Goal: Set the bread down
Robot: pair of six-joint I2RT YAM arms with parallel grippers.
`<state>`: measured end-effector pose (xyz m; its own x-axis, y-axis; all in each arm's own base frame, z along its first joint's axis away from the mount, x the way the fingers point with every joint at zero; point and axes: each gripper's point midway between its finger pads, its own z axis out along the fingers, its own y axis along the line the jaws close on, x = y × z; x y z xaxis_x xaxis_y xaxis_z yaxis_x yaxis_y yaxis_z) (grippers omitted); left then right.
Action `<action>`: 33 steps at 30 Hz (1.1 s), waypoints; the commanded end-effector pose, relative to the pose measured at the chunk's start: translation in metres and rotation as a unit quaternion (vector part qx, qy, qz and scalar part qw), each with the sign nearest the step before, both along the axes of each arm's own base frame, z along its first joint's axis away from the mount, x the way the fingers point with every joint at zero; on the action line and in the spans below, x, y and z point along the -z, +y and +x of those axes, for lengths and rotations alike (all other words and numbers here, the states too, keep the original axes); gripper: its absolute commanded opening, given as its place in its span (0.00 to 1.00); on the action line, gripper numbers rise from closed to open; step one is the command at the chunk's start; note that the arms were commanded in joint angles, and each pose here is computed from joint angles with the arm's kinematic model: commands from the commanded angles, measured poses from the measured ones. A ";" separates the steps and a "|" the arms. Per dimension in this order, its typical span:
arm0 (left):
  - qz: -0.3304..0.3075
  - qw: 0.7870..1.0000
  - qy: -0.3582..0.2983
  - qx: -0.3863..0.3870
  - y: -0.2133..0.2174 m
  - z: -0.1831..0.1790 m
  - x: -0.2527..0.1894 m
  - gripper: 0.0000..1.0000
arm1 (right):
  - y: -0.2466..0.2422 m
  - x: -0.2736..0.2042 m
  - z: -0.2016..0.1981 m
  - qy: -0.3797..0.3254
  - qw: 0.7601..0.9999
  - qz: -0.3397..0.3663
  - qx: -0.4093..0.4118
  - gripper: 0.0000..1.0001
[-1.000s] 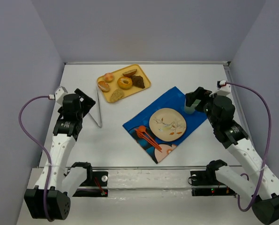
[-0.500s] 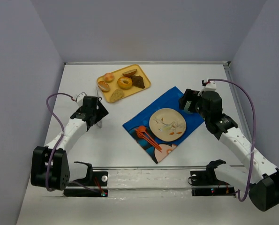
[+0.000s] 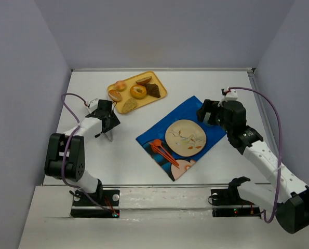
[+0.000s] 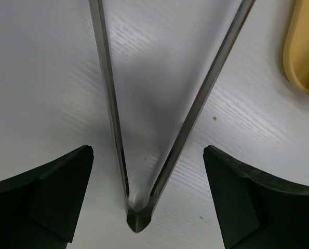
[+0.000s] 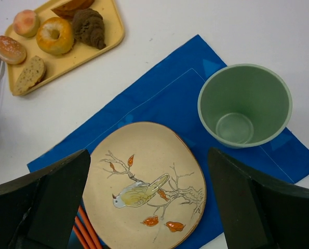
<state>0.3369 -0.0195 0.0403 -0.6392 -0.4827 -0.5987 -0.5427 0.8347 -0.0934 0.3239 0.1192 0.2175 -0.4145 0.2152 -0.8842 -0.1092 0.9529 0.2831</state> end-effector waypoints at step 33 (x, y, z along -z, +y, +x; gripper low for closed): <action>0.006 0.998 -0.064 0.018 0.033 0.043 -0.039 0.59 | -0.024 -0.068 -0.025 -0.118 0.992 0.025 0.028 1.00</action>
<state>0.3806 0.0147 0.0303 -0.6452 -0.4523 -0.6157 -0.5176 0.8516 -0.0833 0.3001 0.1004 0.2747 -0.2351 0.2643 -0.9354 -0.1279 0.9456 0.2993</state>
